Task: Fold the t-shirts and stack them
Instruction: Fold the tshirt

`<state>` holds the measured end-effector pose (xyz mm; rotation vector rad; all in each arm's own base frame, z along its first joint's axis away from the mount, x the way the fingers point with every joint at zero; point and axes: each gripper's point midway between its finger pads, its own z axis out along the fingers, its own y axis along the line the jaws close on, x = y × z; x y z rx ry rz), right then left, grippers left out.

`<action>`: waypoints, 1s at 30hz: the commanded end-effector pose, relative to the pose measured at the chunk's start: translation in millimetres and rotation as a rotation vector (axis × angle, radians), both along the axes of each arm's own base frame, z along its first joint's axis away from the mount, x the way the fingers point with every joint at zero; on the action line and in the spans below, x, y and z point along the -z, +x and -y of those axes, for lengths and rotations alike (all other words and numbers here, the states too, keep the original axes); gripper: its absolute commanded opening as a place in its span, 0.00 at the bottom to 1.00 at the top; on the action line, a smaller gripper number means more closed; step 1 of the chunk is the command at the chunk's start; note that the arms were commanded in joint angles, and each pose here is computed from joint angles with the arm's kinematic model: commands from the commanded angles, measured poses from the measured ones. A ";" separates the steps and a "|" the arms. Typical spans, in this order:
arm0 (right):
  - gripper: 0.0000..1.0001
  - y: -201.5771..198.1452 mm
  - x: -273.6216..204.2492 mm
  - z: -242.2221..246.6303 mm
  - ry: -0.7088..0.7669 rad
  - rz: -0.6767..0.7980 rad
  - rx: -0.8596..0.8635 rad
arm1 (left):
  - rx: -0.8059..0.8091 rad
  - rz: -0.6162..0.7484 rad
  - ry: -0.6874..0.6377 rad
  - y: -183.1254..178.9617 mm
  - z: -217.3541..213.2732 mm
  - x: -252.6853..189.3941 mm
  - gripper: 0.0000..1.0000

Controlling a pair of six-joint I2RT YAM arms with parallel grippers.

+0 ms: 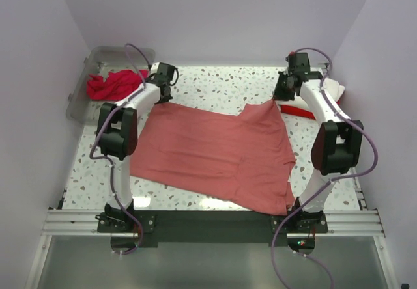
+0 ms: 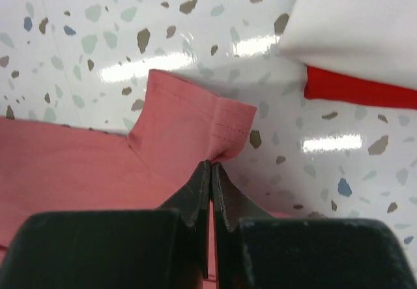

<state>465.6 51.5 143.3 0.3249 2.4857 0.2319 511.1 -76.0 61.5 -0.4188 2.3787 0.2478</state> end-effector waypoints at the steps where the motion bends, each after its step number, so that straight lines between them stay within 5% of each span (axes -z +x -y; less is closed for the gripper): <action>1: 0.00 -38.3 -8.6 -8.4 0.025 -0.050 -0.053 | 0.013 0.100 -0.019 5.2 -0.3 -34.6 0.00; 30: 0.00 -212.4 -17.8 -9.6 0.060 -0.213 -0.086 | -0.053 0.139 0.090 -101.4 -51.3 -66.1 0.00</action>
